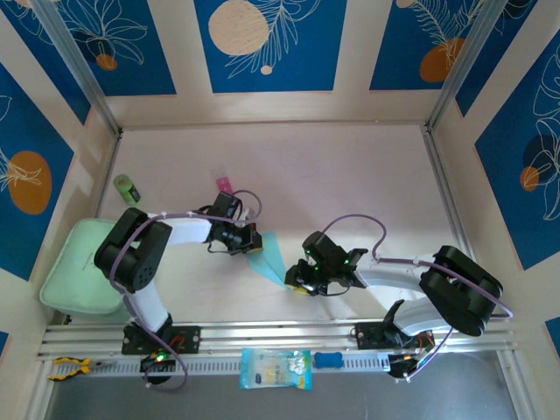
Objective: Fold a paper plane with a square sheet of paper (pick it up from the middle)
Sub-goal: Turn over the paper at the center of the table.
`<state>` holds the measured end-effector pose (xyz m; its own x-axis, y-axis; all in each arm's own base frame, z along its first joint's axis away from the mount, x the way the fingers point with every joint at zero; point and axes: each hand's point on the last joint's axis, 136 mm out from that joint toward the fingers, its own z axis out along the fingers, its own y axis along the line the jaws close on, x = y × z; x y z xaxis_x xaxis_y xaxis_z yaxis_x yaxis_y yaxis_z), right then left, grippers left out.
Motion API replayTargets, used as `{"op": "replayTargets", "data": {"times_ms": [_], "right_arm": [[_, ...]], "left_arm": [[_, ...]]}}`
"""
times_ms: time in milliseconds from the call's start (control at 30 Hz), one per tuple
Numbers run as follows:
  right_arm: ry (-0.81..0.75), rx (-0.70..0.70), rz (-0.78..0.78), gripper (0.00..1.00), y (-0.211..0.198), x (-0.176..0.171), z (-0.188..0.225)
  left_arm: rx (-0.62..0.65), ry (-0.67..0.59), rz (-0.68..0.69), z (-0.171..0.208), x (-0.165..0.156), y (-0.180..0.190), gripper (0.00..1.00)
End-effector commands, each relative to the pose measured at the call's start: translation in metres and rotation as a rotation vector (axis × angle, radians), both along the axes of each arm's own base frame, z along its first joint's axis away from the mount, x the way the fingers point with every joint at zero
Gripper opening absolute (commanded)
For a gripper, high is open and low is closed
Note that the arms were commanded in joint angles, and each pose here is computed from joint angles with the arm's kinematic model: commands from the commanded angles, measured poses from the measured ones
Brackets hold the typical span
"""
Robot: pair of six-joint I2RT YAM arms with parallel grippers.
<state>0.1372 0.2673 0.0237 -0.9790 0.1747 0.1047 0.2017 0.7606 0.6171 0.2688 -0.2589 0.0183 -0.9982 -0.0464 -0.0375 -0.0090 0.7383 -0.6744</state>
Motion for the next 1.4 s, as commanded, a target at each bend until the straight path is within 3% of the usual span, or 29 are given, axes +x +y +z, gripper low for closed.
{"op": "replayTargets", "data": {"times_ms": [0, 867, 1367], "right_arm": [[0.024, -0.004, 0.01, 0.37, -0.001, -0.007, -0.005], [0.014, 0.054, -0.006, 0.35, 0.01, -0.002, -0.005], [0.043, 0.016, -0.031, 0.37, -0.006, -0.012, 0.001]], "left_arm": [[0.048, 0.055, 0.032, -0.013, -0.009, 0.014, 0.01], [0.039, 0.064, 0.04, -0.014, -0.009, 0.014, 0.01], [-0.006, 0.088, 0.074, -0.014, -0.007, 0.013, 0.01]]}}
